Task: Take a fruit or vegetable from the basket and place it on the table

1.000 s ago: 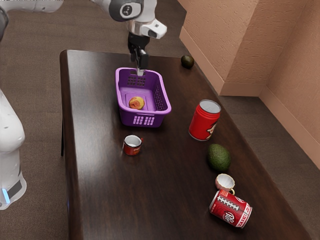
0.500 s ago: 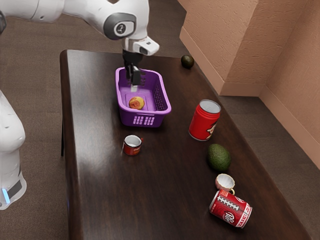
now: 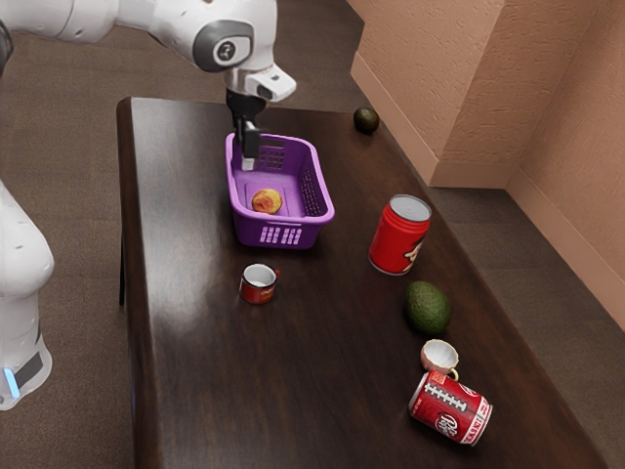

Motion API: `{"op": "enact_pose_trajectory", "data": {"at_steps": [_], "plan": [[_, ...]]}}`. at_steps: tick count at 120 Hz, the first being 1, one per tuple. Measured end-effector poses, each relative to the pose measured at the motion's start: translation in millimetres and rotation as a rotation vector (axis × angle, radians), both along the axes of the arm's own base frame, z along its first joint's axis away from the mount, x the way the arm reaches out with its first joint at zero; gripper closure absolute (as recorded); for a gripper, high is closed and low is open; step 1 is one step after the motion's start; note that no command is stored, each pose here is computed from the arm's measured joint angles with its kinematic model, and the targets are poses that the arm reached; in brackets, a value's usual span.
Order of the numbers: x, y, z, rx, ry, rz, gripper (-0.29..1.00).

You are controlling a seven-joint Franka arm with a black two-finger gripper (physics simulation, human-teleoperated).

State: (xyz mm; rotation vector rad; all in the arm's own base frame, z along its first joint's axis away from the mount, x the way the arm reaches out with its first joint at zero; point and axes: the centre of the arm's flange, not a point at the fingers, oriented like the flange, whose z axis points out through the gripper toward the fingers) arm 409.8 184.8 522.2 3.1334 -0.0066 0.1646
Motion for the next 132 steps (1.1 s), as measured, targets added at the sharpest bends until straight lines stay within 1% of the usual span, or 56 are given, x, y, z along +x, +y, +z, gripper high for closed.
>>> {"op": "enact_pose_trajectory", "data": {"at_steps": [26,64,88,108,132], "plan": [[9,-10,-6,0.011,-0.001,-0.087,0.0],[29,-7,-32,-0.014,-0.031,-0.134,0.0],[29,-5,-46,-0.026,-0.034,-0.143,0.0],[25,3,-51,-0.023,-0.039,-0.135,0.0],[32,2,-57,-0.018,-0.047,-0.155,0.0]]}}
